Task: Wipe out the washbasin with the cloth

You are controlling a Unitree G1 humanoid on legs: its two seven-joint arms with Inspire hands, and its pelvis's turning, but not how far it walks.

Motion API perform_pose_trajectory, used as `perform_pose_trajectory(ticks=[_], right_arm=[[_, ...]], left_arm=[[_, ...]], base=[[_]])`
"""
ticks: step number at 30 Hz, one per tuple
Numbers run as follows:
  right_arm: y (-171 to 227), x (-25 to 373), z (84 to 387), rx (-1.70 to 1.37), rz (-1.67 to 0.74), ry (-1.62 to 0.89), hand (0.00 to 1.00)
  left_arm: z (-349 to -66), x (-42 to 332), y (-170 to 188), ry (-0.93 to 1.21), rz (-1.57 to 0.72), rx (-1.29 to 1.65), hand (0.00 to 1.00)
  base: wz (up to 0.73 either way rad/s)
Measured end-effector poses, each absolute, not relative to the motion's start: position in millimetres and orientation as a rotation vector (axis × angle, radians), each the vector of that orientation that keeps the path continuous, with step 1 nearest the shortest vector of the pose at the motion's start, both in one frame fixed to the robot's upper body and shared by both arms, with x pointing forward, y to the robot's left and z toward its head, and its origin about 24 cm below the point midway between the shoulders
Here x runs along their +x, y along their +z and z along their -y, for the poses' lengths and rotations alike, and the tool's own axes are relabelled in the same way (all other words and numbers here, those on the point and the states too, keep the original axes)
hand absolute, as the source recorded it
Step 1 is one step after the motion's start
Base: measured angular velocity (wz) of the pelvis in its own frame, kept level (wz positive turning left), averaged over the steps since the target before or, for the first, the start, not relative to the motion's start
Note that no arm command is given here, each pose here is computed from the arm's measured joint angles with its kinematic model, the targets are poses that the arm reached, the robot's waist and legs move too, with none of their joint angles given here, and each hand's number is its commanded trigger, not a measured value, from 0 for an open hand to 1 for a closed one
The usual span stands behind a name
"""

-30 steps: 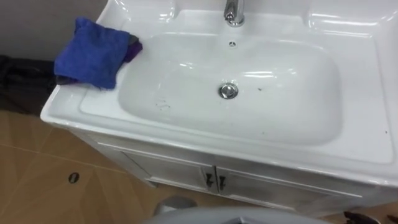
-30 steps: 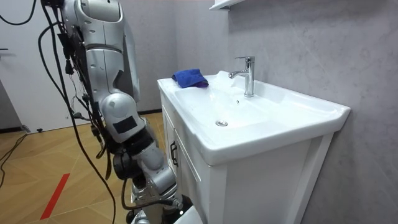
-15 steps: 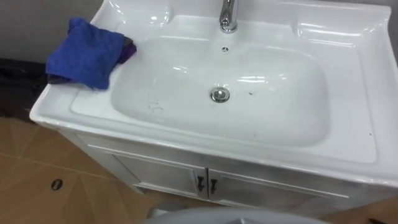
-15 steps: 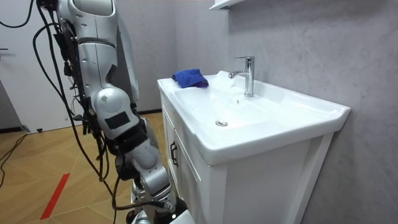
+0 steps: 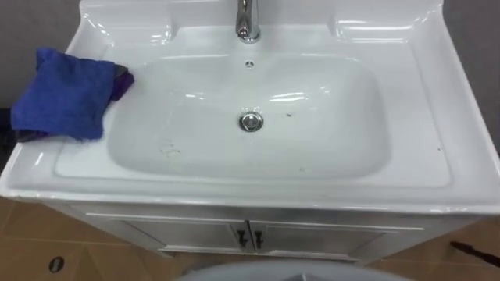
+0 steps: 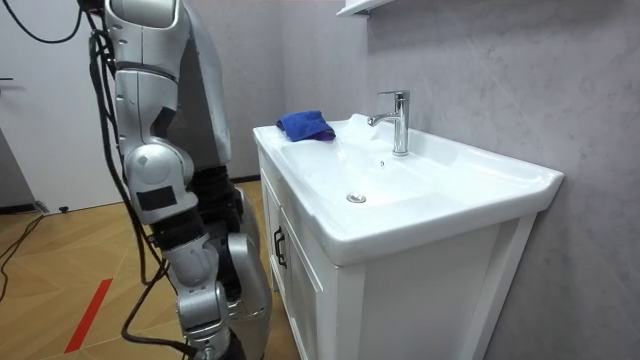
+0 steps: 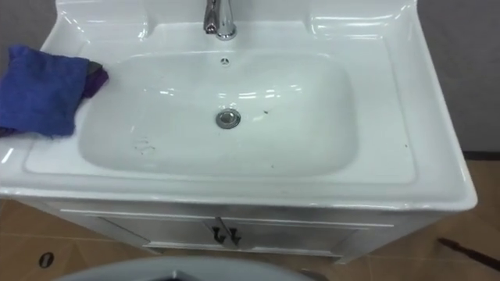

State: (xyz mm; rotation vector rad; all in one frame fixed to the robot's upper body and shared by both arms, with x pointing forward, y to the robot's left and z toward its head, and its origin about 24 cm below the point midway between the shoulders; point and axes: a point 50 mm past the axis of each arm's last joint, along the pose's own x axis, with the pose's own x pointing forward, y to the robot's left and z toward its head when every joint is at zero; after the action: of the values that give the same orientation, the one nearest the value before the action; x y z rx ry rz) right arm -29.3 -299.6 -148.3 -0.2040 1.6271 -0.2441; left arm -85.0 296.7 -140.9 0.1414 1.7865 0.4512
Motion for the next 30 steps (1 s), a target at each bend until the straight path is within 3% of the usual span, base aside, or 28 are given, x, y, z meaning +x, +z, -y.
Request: perform_pose_trajectory(ticks=[17,25,30], right_arm=[[-152.2,-26.6,289.5,-0.162,-1.636,-0.245,0.00],[-154.9,9.7,284.9,-0.171,-1.572,-0.210,0.00],[-157.1,11.1,278.6,-0.192,-1.579,-0.169,0.00]], left_arm=[[-294.5,-81.1,-143.1,0.436,-1.790,0.119,0.00],[-292.0,-70.5,-146.2,0.382,-1.790,0.127,0.00],[-289.8,-58.8,-149.0,0.339,-1.776,0.158,0.00]], base=[[-0.07],[0.00],[-0.01]])
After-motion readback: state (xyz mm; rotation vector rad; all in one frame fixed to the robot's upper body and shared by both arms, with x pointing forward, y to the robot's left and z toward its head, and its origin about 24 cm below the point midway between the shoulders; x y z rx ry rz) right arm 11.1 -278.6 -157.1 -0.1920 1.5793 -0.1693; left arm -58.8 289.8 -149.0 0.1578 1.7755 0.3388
